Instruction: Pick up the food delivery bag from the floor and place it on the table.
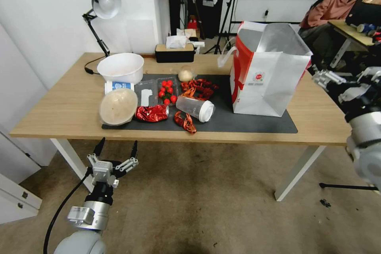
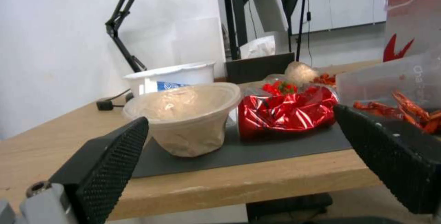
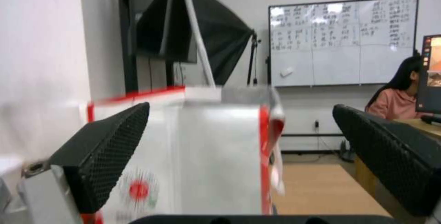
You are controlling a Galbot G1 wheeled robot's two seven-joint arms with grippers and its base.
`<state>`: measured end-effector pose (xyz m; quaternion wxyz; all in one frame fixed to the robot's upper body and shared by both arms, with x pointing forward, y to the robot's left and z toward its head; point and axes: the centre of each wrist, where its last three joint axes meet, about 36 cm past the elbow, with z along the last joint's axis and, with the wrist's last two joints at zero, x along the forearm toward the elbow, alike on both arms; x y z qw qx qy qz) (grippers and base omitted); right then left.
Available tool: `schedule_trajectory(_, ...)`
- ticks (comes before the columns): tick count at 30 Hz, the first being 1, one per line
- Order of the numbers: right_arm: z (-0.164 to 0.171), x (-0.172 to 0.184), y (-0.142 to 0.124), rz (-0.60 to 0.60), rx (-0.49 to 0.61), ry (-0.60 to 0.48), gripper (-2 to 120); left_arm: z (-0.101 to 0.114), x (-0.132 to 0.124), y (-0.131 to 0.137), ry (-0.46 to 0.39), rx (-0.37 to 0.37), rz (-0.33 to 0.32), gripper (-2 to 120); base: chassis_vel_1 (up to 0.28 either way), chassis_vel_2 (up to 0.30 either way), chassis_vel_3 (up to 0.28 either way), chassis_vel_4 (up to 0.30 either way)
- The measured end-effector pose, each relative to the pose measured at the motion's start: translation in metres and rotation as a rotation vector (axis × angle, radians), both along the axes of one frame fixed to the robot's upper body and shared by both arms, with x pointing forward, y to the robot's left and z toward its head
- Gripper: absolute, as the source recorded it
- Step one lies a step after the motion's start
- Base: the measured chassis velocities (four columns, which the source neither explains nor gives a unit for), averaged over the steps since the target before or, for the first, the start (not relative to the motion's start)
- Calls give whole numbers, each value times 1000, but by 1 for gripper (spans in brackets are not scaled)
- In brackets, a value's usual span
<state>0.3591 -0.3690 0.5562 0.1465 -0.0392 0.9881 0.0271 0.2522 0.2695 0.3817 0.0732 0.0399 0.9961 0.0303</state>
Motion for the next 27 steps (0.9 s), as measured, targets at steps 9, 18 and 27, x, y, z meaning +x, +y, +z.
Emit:
schedule_trajectory(9,-56,-33,16,18,-62,46,100,-3,1,4,-2,-2,7,100,0,0,0,0)
schedule_trajectory(18,-105,-53,28,20,-110,57,100,-9,3,4,0,-2,9,100,0,0,0,0)
schedule_trajectory(27,-145,-73,39,-13,-88,92,100,-13,5,5,-1,-3,9,100,0,0,0,0)
